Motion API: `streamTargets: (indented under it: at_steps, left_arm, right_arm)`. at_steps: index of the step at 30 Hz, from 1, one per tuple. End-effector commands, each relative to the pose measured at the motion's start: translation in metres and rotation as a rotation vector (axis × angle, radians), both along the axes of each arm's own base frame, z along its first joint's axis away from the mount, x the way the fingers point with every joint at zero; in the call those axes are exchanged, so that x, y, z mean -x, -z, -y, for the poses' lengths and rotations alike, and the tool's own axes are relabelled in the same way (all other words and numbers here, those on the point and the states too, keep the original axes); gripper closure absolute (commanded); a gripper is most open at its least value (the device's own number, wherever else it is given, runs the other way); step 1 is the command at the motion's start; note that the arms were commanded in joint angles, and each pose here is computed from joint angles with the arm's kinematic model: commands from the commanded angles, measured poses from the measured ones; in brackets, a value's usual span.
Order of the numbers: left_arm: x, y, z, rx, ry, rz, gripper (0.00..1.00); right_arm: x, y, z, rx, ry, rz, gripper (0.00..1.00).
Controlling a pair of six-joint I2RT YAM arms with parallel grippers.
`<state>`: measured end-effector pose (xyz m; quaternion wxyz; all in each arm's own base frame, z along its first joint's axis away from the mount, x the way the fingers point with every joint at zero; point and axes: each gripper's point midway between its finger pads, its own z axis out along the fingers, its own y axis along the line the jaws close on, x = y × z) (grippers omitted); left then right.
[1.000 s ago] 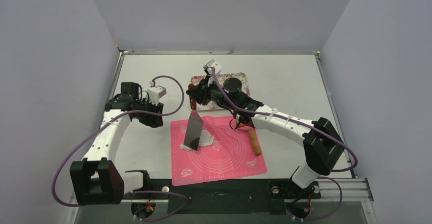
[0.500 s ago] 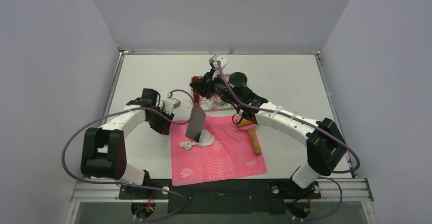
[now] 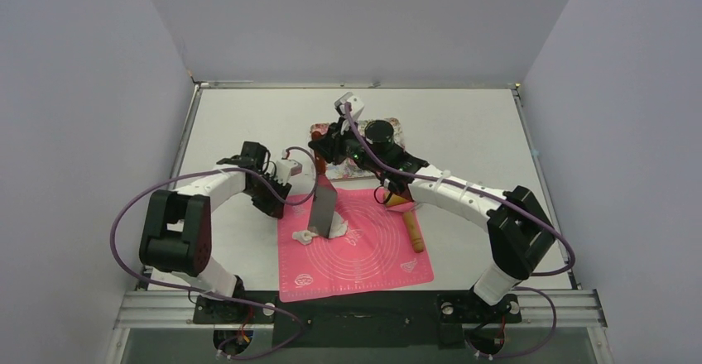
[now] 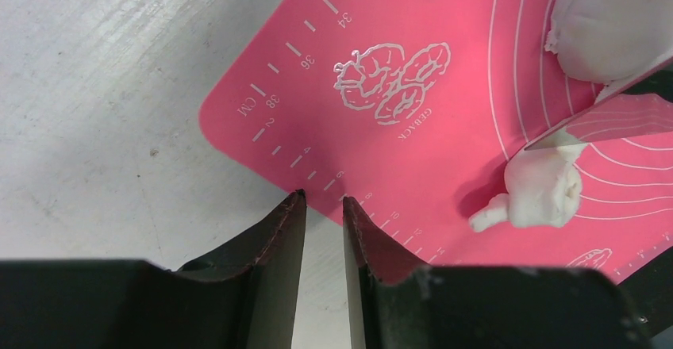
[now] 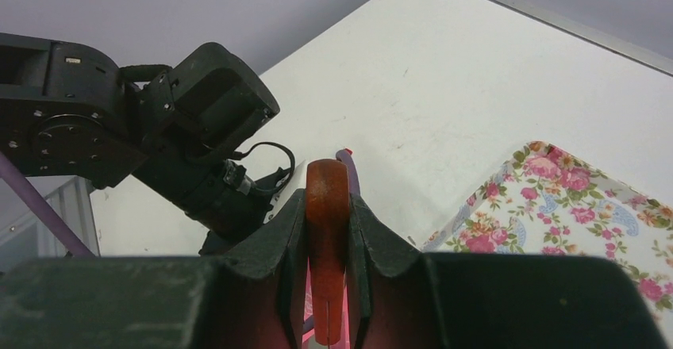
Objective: Roll out the dumpling wrappers from the dough
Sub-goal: Remove the dumpling wrapper from the work surface.
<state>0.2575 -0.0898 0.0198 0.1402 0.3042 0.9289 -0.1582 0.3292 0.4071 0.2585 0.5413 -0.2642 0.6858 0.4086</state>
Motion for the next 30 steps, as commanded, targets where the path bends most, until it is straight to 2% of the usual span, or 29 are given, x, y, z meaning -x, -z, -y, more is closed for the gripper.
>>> streamTargets:
  at_steps: [1, 10, 20, 25, 30]
  left_arm:
    - [-0.016, 0.001, 0.004, -0.008, 0.005, 0.031, 0.78]
    - [-0.018, 0.008, -0.001, -0.04, -0.004, 0.022, 0.78]
    - [-0.021, 0.007, -0.003, -0.049, -0.001, 0.036, 0.78]
    - [-0.022, 0.003, -0.001, -0.039, 0.0, 0.045, 0.78]
    - [-0.021, -0.001, -0.001, -0.034, 0.0, 0.055, 0.78]
  right_arm:
    - [0.018, -0.022, -0.009, -0.067, -0.059, 0.042, 1.0]
    - [0.058, -0.02, 0.009, -0.05, -0.113, 0.019, 1.0]
    - [0.088, -0.014, 0.072, 0.048, -0.019, 0.025, 1.0]
    - [0.094, -0.025, 0.095, 0.049, 0.036, 0.053, 1.0]
    - [0.09, -0.04, 0.094, 0.024, 0.049, 0.078, 1.0]
